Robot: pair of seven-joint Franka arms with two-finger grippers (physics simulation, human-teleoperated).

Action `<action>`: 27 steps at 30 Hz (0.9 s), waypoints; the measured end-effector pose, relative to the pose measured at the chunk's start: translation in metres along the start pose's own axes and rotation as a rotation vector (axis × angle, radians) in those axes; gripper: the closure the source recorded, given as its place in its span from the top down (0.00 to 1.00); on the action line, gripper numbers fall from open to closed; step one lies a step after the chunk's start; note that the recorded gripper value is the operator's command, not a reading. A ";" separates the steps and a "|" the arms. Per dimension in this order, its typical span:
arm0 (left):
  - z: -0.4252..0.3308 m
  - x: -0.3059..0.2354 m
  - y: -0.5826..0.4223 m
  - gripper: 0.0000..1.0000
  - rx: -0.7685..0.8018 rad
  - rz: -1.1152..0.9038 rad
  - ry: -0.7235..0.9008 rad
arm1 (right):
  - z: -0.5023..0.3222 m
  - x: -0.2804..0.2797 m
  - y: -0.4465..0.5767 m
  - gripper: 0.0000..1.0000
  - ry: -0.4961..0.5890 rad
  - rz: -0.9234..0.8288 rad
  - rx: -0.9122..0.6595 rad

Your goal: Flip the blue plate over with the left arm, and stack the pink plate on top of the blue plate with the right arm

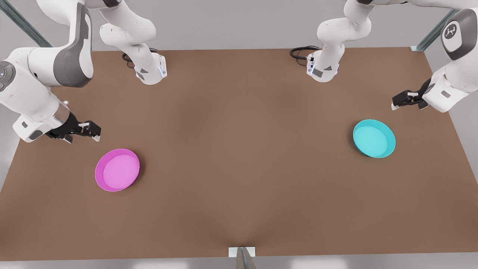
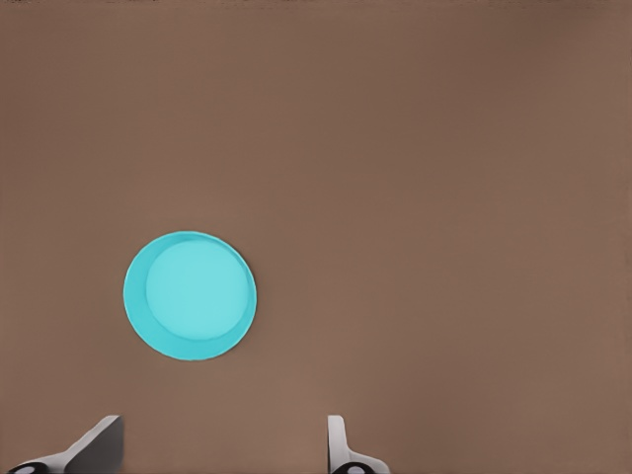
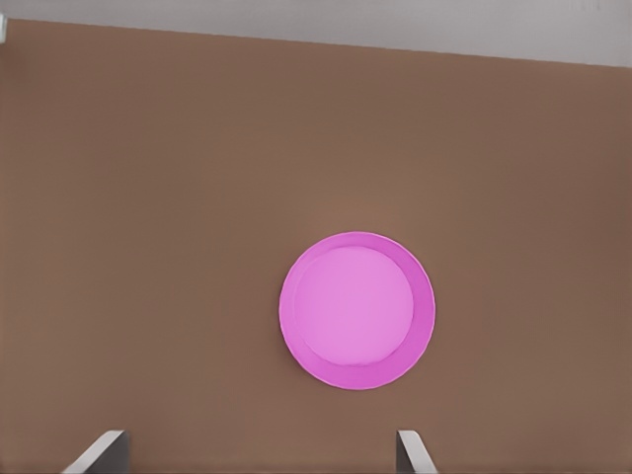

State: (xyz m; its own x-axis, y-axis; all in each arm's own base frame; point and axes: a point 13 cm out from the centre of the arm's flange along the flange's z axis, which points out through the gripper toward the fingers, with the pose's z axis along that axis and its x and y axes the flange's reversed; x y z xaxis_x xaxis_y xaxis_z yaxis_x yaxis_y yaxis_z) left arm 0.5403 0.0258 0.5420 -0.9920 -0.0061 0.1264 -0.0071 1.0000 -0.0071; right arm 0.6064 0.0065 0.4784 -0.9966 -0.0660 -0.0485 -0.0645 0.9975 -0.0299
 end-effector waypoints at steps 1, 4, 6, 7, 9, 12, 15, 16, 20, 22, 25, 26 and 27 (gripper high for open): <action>0.000 -0.001 0.000 1.00 0.001 0.002 -0.003 | -0.001 0.001 0.000 1.00 0.000 -0.001 0.000; 0.031 -0.015 0.026 1.00 0.025 -0.037 0.056 | -0.002 0.003 0.000 1.00 0.003 -0.003 -0.001; 0.081 -0.025 0.093 1.00 0.083 -0.138 0.143 | -0.001 0.004 -0.001 1.00 0.008 -0.002 -0.002; 0.108 -0.027 0.128 1.00 0.116 -0.180 0.181 | 0.000 0.005 -0.001 1.00 0.012 -0.002 -0.002; 0.155 -0.025 0.176 1.00 0.167 -0.214 0.232 | 0.003 0.007 -0.003 1.00 0.020 0.001 -0.002; 0.215 -0.019 0.203 1.00 0.218 -0.187 0.251 | 0.004 0.008 -0.005 1.00 0.027 0.001 -0.002; 0.291 0.008 0.201 1.00 0.289 -0.151 0.245 | 0.006 0.010 -0.006 1.00 0.032 -0.001 -0.003; 0.313 0.017 0.196 1.00 0.312 -0.139 0.228 | 0.006 0.010 -0.006 1.00 0.033 -0.001 -0.003; 0.367 0.021 0.204 1.00 0.335 -0.097 0.125 | 0.008 0.011 -0.006 1.00 0.038 -0.004 -0.003; 0.385 0.021 0.225 1.00 0.328 -0.092 0.087 | 0.009 0.011 -0.006 1.00 0.039 -0.005 -0.003; 0.405 0.017 0.245 1.00 0.311 -0.059 0.048 | 0.009 0.011 -0.006 1.00 0.040 -0.007 -0.003; 0.411 0.017 0.250 1.00 0.305 -0.047 0.039 | 0.009 0.011 -0.005 1.00 0.040 -0.008 -0.004; 0.416 0.016 0.255 1.00 0.301 -0.034 0.031 | 0.010 0.010 -0.005 1.00 0.040 -0.009 -0.004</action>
State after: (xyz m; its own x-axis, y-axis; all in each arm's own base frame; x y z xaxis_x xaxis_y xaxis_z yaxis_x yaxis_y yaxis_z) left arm 0.4699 0.2770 0.1298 -0.9862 -0.0349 0.1619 -0.0822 0.9520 -0.2950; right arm 0.5974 0.0006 0.4681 -0.9972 -0.0737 -0.0083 -0.0734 0.9969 -0.0267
